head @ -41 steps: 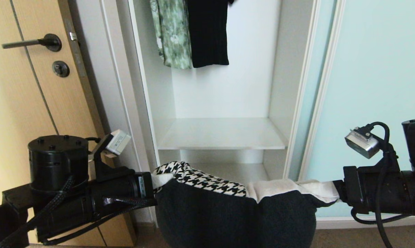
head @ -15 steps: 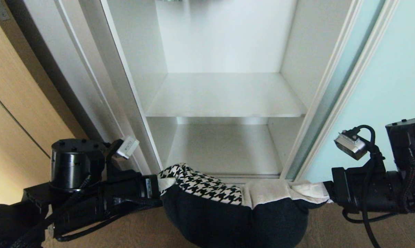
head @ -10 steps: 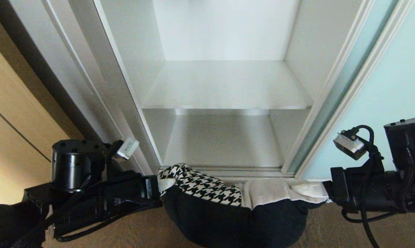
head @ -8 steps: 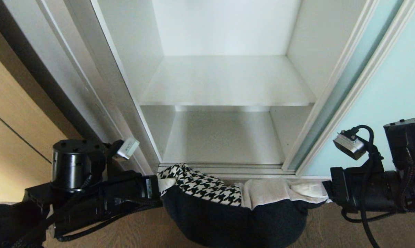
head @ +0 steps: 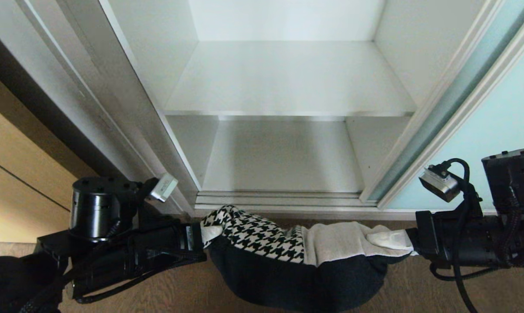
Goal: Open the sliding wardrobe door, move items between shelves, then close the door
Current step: Place the pillow on the lower shelf
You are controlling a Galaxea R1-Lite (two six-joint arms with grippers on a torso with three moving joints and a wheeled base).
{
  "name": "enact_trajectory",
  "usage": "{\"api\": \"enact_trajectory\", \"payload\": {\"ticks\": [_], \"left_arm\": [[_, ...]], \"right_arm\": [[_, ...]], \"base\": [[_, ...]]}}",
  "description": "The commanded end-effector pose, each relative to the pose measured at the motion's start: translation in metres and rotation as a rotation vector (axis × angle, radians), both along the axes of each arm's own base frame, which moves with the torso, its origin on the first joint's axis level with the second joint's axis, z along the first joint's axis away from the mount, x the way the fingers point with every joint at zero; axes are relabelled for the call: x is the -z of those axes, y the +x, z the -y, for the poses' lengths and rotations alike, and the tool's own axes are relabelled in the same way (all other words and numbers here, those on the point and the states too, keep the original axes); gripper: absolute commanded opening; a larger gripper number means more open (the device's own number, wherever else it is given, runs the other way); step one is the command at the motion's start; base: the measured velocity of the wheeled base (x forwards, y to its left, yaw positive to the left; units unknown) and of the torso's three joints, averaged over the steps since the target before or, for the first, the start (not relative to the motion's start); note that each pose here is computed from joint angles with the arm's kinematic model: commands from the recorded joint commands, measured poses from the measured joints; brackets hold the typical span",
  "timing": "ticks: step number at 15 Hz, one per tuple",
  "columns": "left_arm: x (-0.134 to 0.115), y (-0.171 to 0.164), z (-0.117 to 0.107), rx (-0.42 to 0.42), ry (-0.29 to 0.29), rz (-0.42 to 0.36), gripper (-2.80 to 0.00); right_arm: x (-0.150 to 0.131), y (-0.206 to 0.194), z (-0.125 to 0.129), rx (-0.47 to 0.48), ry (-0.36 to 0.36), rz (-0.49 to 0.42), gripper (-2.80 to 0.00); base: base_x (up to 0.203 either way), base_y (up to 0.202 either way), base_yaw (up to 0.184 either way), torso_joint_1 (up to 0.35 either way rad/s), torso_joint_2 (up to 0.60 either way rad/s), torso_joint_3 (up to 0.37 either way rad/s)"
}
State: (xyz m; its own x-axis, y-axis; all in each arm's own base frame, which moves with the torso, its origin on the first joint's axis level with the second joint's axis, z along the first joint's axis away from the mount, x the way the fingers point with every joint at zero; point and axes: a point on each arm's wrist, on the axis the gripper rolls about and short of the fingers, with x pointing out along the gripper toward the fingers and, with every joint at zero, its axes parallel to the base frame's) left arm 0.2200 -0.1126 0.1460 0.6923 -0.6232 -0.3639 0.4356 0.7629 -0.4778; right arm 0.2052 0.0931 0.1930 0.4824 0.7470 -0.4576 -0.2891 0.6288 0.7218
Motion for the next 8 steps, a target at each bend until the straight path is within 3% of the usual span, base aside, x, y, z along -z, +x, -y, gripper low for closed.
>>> {"api": "enact_trajectory", "payload": {"ticks": [1,8], "left_arm": [[0.0021,0.0013,0.0007,0.001,0.000,-0.007,-2.80],[0.0024,0.0018,0.0011,0.002,0.001,-0.008,-2.80]], "right_arm": [[0.0002,0.0002,-0.0003,-0.002,0.003,-0.004,-2.80],[0.0002,-0.0002,-0.0001,-0.002,0.003,-0.004,-2.80]], "base": [[0.000,0.000,0.000,0.002,0.00,-0.200],[0.000,0.000,0.000,0.003,0.00,-0.200]]}}
